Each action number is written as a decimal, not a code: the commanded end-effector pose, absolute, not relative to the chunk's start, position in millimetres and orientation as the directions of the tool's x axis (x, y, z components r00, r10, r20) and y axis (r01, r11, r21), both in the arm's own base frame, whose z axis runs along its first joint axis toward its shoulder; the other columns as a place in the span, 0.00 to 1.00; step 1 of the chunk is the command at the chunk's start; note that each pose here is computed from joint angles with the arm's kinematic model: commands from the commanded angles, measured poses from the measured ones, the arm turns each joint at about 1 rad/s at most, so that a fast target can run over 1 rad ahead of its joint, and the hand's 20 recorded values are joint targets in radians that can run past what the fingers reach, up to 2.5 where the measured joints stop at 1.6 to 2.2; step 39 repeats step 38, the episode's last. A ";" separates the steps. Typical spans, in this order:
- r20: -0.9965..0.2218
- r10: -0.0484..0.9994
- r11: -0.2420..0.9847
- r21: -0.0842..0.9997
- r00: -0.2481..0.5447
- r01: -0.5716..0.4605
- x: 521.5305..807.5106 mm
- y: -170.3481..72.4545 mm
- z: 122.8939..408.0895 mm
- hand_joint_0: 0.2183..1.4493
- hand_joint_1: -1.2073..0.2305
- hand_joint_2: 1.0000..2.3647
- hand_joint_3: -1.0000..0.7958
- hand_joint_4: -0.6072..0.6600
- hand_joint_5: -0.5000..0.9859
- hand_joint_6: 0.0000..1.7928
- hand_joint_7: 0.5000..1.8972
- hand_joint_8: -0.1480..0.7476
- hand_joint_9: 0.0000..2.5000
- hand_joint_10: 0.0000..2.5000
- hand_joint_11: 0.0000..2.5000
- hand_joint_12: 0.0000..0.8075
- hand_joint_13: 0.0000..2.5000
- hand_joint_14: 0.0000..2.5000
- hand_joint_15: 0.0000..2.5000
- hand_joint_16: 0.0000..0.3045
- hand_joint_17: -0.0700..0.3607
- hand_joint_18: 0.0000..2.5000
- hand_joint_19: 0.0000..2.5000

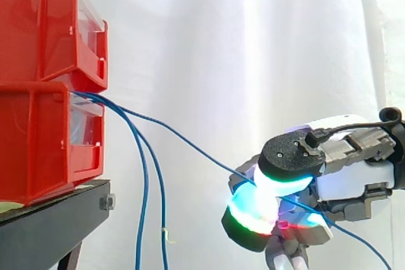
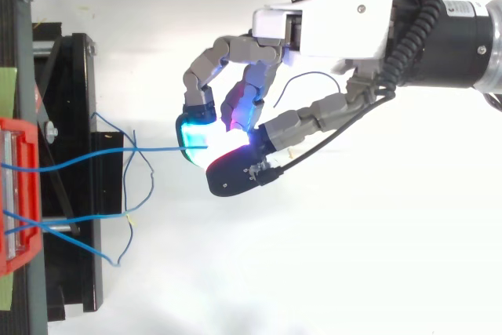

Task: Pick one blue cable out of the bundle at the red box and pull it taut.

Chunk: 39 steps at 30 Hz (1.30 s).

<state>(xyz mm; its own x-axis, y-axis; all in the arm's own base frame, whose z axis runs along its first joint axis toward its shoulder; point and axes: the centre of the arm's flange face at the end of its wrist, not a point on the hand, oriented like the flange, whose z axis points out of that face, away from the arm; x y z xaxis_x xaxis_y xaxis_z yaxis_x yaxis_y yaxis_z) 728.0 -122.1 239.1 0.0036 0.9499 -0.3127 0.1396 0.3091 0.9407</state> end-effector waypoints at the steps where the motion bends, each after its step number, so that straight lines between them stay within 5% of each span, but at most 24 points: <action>1: -0.313 0.950 0.309 0.941 0.004 0.140 727.9 -122.6 239.3 0.36 0.23 0.02 0.51 0.53 0.27 0.52 0.39 0.65 0.49 0.00 0.42 0.50 0.35 0.01 0.21 0.17 0.43 0.34 0.24; 39: -0.313 0.950 0.309 0.941 0.004 0.141 727.5 -122.7 238.6 0.37 0.23 0.02 0.52 0.51 0.27 0.52 0.39 0.66 0.48 0.00 0.42 0.49 0.35 0.01 0.20 0.17 0.43 0.33 0.23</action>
